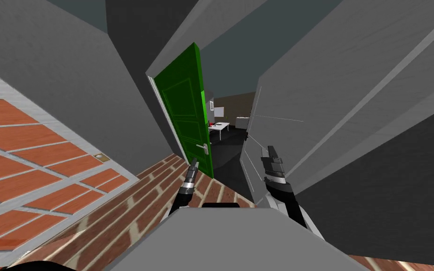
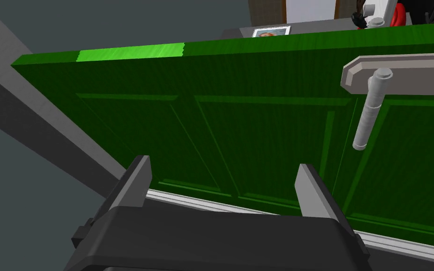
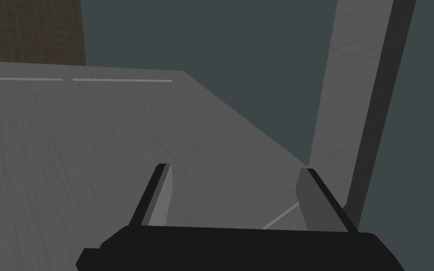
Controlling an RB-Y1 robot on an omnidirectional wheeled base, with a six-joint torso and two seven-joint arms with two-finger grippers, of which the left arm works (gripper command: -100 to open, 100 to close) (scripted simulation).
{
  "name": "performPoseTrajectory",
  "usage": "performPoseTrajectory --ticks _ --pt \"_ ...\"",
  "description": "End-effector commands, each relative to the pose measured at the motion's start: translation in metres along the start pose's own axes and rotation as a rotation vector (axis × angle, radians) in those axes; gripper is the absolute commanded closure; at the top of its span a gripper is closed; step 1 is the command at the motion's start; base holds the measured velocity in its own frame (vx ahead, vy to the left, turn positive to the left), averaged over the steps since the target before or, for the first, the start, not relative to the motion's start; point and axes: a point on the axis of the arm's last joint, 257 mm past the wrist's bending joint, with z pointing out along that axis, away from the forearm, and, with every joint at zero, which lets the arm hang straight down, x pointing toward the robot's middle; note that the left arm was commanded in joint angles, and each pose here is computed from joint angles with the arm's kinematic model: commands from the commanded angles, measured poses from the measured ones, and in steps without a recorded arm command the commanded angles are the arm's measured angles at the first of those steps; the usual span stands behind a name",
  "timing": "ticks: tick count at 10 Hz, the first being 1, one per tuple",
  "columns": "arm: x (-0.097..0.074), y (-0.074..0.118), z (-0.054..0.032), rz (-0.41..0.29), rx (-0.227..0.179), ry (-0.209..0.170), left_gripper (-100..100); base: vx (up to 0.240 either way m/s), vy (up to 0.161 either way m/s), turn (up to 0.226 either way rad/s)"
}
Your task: Push the door open
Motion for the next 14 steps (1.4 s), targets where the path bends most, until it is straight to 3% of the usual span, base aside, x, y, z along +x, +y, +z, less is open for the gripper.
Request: performPoseTrajectory --ticks 1,6,14 --pt "0.009 0.012 -0.0062 -0.021 -0.033 0.012 -100 0.106 0.171 -0.198" --pt "0.026 0.046 -0.0256 -0.074 -0.126 0.043 -100 0.085 0.183 -0.197" --pt "0.054 0.096 -0.0644 -0.152 -0.277 0.088 -100 0.107 0.197 -0.179"
